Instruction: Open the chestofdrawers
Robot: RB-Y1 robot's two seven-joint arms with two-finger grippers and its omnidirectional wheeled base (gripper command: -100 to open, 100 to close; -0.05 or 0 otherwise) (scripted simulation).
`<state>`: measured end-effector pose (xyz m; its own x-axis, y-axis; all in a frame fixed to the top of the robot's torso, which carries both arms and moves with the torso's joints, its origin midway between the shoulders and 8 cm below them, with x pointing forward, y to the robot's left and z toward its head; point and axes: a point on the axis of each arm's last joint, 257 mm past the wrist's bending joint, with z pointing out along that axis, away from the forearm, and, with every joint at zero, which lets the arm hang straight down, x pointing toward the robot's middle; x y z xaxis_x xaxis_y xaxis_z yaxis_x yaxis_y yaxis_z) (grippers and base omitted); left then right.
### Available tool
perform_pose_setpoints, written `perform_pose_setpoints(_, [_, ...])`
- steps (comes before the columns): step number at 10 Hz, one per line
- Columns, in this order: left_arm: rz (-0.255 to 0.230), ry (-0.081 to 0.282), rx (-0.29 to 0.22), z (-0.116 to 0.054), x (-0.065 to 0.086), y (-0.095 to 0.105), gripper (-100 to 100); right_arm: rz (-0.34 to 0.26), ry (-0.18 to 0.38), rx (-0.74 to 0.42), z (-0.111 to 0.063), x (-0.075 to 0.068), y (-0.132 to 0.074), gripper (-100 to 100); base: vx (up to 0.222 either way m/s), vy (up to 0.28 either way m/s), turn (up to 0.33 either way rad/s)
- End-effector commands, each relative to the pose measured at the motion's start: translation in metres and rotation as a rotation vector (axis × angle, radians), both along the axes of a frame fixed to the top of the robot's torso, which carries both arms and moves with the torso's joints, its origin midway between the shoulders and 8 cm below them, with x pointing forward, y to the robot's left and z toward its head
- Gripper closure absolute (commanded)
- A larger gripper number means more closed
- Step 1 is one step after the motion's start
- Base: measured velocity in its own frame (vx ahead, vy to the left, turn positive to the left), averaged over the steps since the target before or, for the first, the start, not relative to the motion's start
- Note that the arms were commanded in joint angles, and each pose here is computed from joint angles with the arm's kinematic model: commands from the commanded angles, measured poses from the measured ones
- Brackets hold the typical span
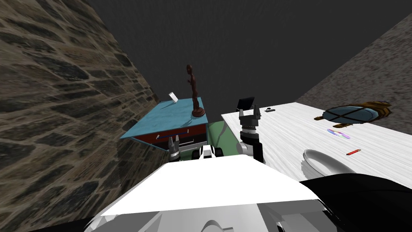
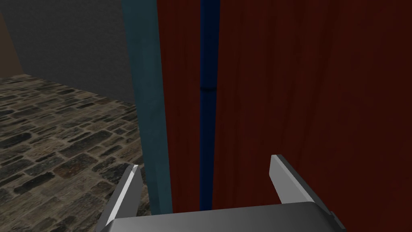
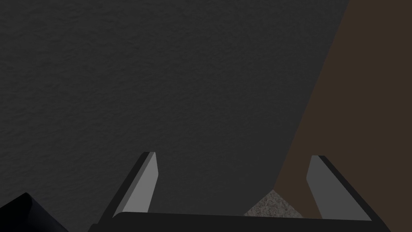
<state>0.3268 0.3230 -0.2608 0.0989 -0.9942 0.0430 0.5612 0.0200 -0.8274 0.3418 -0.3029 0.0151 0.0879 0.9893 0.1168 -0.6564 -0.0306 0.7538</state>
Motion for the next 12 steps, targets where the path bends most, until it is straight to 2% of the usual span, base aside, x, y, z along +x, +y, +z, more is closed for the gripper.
perform_pose_setpoints(1, [0.001,0.004,-0.001,-0.005,-0.004,-0.001,100,0.0,0.0,0.0,0.0,0.0,0.0,0,0.012,0.01,-0.013])
perform_pose_setpoints(6, [0.007,0.004,-0.002,-0.017,-0.035,-0.01,100,0.0,0.0,0.0,0.0,0.0,0.0,0,0.038,0.023,-0.012])
perform_pose_setpoints(7, [0.009,0.004,-0.002,-0.02,-0.047,-0.015,100,0.0,0.0,0.0,0.0,0.0,0.0,0,0.037,0.025,-0.023])
perform_pose_setpoints(8, [0.01,0.004,-0.003,-0.022,-0.054,-0.017,100,0.0,0.0,0.0,0.0,0.0,0.0,0,0.047,0.026,-0.015])
perform_pose_setpoints(9, [0.01,0.006,-0.003,-0.022,-0.048,-0.014,100,0.0,0.0,0.0,0.0,0.0,0.0,0,0.021,0.012,-0.002])
perform_pose_setpoints(10, [0.002,0.02,0.025,-0.022,-0.044,-0.004,-100,0.0,0.0,0.0,0.0,0.0,0.0,0,-0.007,0.003,0.006])
perform_pose_setpoints(12, [-0.007,0.023,0.042,-0.017,-0.034,0.007,-100,0.0,0.0,0.0,0.0,0.0,0.0,0,-0.029,0.008,0.01])
